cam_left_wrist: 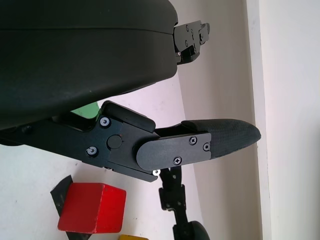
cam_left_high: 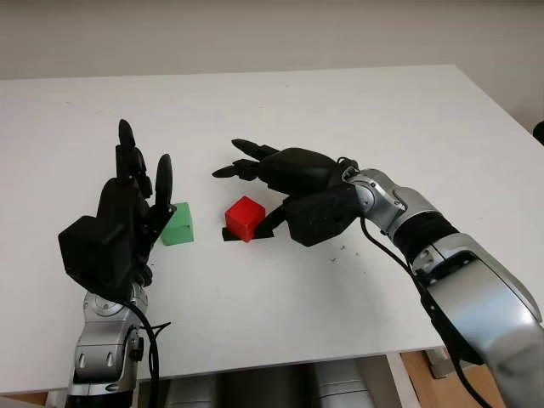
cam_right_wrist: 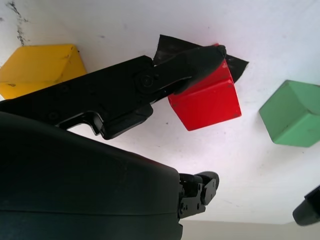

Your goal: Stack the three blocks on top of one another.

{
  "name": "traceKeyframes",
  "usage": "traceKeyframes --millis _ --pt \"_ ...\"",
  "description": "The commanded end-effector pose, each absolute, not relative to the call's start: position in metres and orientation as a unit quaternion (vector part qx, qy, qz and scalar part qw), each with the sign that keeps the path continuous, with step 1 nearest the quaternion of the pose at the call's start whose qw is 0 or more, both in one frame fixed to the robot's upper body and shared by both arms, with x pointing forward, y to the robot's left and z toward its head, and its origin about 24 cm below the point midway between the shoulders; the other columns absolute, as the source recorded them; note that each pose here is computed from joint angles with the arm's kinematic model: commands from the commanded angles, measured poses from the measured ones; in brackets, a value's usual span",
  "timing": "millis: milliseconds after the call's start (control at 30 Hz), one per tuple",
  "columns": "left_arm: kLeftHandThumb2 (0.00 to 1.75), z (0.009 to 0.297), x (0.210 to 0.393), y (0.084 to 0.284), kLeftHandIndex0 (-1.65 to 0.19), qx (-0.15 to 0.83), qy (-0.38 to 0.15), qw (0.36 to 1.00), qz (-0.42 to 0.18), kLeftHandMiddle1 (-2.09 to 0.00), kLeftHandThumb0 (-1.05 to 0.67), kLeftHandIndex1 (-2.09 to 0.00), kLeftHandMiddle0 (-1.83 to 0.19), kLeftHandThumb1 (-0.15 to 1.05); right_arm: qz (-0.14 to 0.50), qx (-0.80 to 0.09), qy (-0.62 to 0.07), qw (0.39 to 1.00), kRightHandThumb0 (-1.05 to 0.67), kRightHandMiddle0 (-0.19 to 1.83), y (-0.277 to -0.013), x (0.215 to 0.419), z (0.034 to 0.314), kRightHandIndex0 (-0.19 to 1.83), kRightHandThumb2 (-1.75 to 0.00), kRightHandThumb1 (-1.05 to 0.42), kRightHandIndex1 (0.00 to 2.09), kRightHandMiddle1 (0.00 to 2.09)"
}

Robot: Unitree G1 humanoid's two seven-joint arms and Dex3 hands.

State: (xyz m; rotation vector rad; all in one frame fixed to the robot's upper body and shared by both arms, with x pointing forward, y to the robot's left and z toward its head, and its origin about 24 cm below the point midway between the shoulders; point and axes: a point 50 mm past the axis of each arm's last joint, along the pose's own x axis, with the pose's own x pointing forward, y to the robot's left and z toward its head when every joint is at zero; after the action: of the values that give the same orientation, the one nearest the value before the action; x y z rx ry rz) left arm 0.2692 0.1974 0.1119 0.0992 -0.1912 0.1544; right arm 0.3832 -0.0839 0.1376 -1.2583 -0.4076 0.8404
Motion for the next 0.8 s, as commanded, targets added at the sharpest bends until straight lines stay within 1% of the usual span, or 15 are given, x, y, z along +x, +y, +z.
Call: traceKeyframes --millis 0,133,233,300,433,567,667,767 --pt "0.58 0.117 0.27 0.196 0.19 0.048 -0.106 0.99 0.079 0.0 -0.78 0.0 0.19 1.05 0.365 -0.556 -0.203 0.719 -0.8 -0.04 -0.088 0.387 0.158 -0.19 -0.05 -0.98 0.0 0.2" --pt "0.58 0.116 0.269 0.197 0.19 0.045 -0.105 0.99 0.078 0.0 -0.77 0.0 0.19 1.05 0.341 -0.505 -0.229 0.759 -0.83 -0.06 -0.102 0.387 0.179 -0.19 -0.06 -1.0 0.0 0.17" --pt "0.57 0.115 0.269 0.198 0.19 0.043 -0.106 0.991 0.076 0.0 -0.78 0.0 0.19 1.05 0.313 -0.475 -0.24 0.787 -0.81 -0.05 -0.116 0.388 0.197 -0.19 -0.05 -0.98 0.0 0.16" --pt "0.56 0.116 0.269 0.199 0.19 0.044 -0.108 0.99 0.083 0.0 -0.78 0.0 0.19 1.05 0.291 -0.462 -0.24 0.803 -0.79 -0.05 -0.127 0.388 0.204 -0.18 -0.05 -0.97 0.01 0.15" --pt "0.55 0.118 0.269 0.202 0.19 0.035 -0.123 0.988 0.091 0.0 -0.75 0.0 0.19 1.05 0.25 -0.455 -0.221 0.825 -0.8 -0.04 -0.152 0.388 0.204 -0.15 -0.05 -0.98 0.03 0.14" --pt "0.56 0.117 0.268 0.205 0.19 0.045 -0.115 0.989 0.085 0.0 -0.75 0.0 0.19 1.05 0.207 -0.473 -0.202 0.832 -0.79 0.03 -0.174 0.388 0.202 -0.08 -0.04 -0.94 0.07 0.15" --pt "0.54 0.118 0.268 0.208 0.19 0.046 -0.112 0.989 0.082 0.0 -0.75 0.0 0.19 1.05 0.189 -0.483 -0.181 0.836 -0.79 0.08 -0.188 0.389 0.203 0.03 -0.04 -0.92 0.12 0.16" --pt "0.53 0.121 0.269 0.21 0.19 0.049 -0.113 0.989 0.078 0.0 -0.75 -0.01 0.19 1.05 0.172 -0.505 -0.18 0.826 -0.73 0.18 -0.197 0.387 0.204 0.16 -0.04 -0.89 0.15 0.18"
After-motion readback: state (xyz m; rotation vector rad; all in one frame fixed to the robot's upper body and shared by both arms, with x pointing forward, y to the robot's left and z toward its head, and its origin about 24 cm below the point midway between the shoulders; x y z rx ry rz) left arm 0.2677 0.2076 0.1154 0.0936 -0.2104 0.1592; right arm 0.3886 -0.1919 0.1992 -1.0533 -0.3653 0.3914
